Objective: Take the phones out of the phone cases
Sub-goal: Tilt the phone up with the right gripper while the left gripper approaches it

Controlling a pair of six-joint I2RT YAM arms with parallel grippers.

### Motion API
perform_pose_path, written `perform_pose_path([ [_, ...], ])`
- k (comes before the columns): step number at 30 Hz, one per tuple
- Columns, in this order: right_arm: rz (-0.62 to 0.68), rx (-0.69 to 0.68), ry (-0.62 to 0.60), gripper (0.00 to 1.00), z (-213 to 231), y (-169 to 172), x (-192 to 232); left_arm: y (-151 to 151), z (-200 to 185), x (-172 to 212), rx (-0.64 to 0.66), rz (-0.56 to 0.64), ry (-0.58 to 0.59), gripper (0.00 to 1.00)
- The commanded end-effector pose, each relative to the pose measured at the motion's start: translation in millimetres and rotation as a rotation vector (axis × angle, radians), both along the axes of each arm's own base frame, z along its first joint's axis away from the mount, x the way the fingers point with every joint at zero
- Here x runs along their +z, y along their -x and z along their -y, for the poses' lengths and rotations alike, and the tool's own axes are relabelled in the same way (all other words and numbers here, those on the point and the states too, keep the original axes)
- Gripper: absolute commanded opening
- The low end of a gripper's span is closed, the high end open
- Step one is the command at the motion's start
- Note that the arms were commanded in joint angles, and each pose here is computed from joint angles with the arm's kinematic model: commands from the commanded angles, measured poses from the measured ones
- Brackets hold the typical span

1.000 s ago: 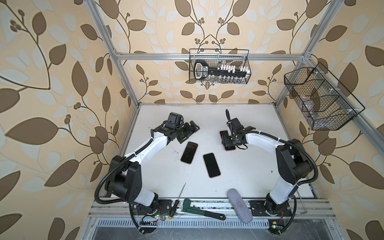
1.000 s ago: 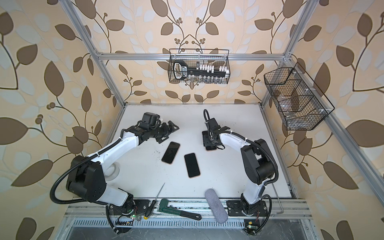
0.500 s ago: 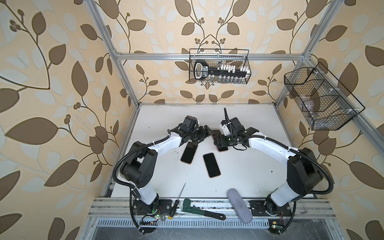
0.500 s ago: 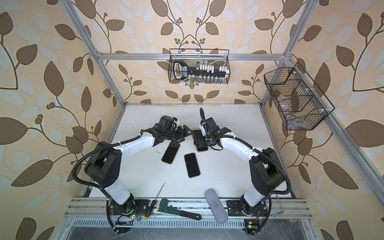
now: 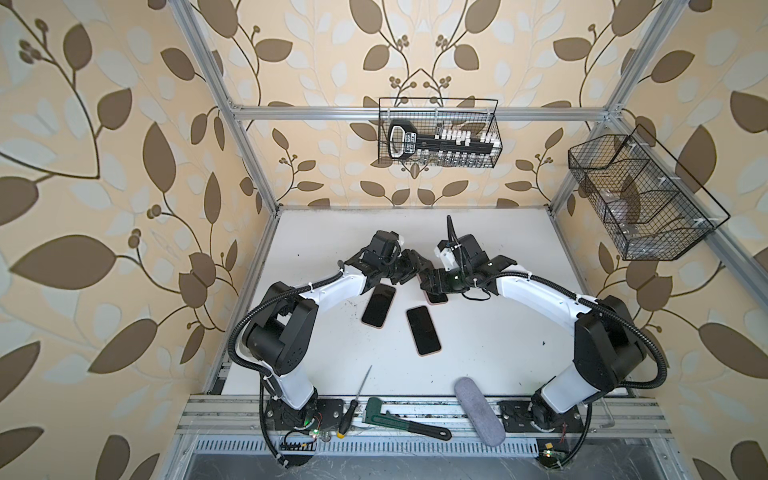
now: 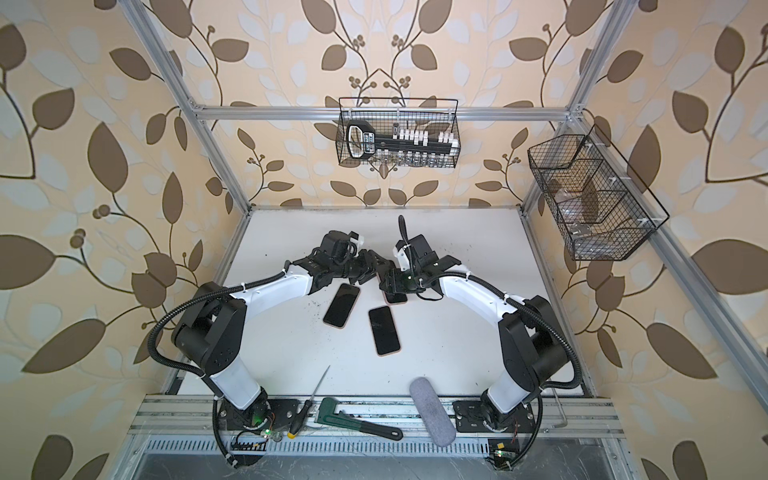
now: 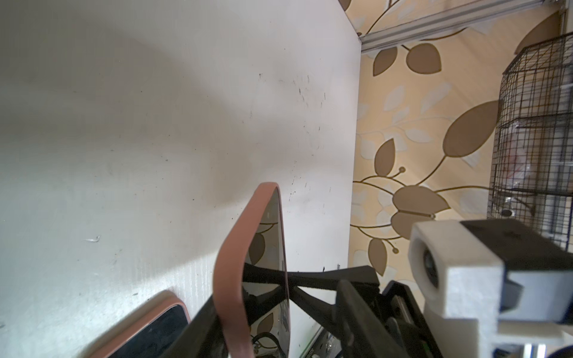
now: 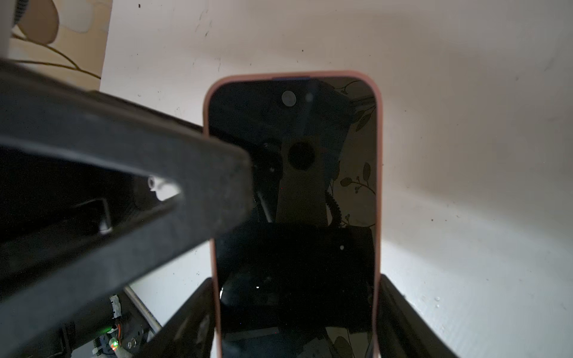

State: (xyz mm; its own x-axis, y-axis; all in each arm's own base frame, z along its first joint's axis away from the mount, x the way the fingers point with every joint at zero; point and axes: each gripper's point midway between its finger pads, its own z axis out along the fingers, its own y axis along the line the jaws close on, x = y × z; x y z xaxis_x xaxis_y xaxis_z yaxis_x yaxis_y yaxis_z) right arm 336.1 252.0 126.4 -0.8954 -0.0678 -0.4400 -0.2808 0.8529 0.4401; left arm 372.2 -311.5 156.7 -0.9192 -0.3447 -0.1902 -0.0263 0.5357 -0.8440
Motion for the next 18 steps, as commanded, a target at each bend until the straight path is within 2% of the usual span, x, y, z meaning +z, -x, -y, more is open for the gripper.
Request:
perform_pose_path([
  [1,0.062,0.014,-0.086,0.60,-11.1,-5.3,29.7,3.4,7.8,1.2,-0.029,0.019,0.025,0.44],
  [7,0.063,0.010,-0.100,0.60,-11.0,-6.8,31.7,2.7,8.5,0.7,-0.032,0.017,0.029,0.28],
  [10,0.067,0.008,-0.102,0.60,-10.7,-6.9,33.5,2.3,9.2,1.1,-0.031,0.018,0.033,0.17],
  [13,0.069,0.004,-0.100,0.60,-8.9,-7.9,33.4,2.2,10.9,3.8,-0.034,0.022,0.046,0.01],
  [18,0.065,-0.005,-0.095,0.64,-5.3,-7.3,31.2,1.1,12.9,14.2,-0.027,0.040,0.092,0.00],
])
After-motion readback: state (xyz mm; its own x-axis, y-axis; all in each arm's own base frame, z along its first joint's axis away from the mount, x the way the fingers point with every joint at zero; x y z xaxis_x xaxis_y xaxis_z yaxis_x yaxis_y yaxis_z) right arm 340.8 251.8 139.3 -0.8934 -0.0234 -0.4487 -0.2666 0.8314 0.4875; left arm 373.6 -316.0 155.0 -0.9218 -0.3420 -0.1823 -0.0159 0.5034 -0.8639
